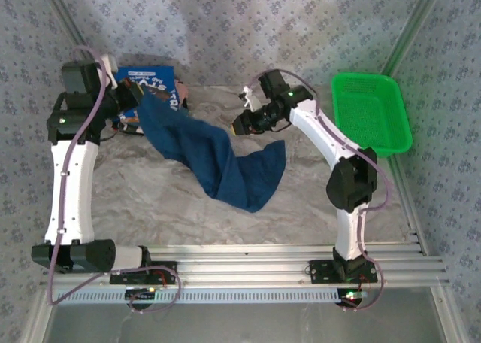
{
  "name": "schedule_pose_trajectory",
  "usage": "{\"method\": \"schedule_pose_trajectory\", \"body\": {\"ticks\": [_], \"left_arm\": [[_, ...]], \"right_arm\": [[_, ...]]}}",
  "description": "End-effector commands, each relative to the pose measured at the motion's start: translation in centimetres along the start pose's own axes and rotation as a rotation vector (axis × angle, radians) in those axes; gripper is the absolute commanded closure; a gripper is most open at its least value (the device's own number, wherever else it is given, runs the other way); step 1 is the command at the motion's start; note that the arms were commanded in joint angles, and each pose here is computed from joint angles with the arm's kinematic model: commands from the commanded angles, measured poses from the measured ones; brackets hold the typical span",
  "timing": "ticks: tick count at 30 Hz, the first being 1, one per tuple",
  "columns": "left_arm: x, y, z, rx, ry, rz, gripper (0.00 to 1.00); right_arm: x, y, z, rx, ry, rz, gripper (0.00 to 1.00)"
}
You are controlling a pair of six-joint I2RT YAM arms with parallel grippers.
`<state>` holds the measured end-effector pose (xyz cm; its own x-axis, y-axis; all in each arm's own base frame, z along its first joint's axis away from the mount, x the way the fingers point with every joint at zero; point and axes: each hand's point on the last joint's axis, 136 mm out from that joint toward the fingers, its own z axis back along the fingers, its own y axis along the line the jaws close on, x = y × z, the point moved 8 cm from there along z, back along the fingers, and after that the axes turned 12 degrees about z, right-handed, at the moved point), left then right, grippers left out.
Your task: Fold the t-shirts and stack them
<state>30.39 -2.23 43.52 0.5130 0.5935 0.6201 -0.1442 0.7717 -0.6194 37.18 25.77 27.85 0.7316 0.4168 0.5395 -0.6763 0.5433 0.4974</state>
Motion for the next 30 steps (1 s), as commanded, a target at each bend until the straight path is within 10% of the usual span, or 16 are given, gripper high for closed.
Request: {"method": "schedule_pose_trajectory", "body": {"ticks": [1, 10, 20, 25, 30], "left_arm": [[-0.4, 0.5, 0.1, -0.020, -0.053, -0.007, 1.00], [-3.6, 2.7, -1.0, -0.037, 0.006, 0.033, 1.00], [-5.0, 3.6, -0.4, -0.031, 0.024, 0.028, 1.00], [-5.6, 4.2, 0.1, -0.014, 0.020, 0.031, 1.00], [-5.9, 4.6, 0.7, -0.005, 0.012, 0.034, 1.00]], "right_arm": [[-0.6, 0.6, 3.3, -0.113, -0.039, 0.036, 0.50], [-14.8, 1.3, -0.4, -0.140, 0.377, 0.027, 0.38], [-15.7, -2.0, -7.7, -0.275, 0.442, -0.073, 0.37], [-17.2, -3.9, -10.1, -0.375, 0.529, -0.111, 0.50], [-17.0, -4.8, -10.1, -0.440, 0.506, -0.128, 0.93]]}}
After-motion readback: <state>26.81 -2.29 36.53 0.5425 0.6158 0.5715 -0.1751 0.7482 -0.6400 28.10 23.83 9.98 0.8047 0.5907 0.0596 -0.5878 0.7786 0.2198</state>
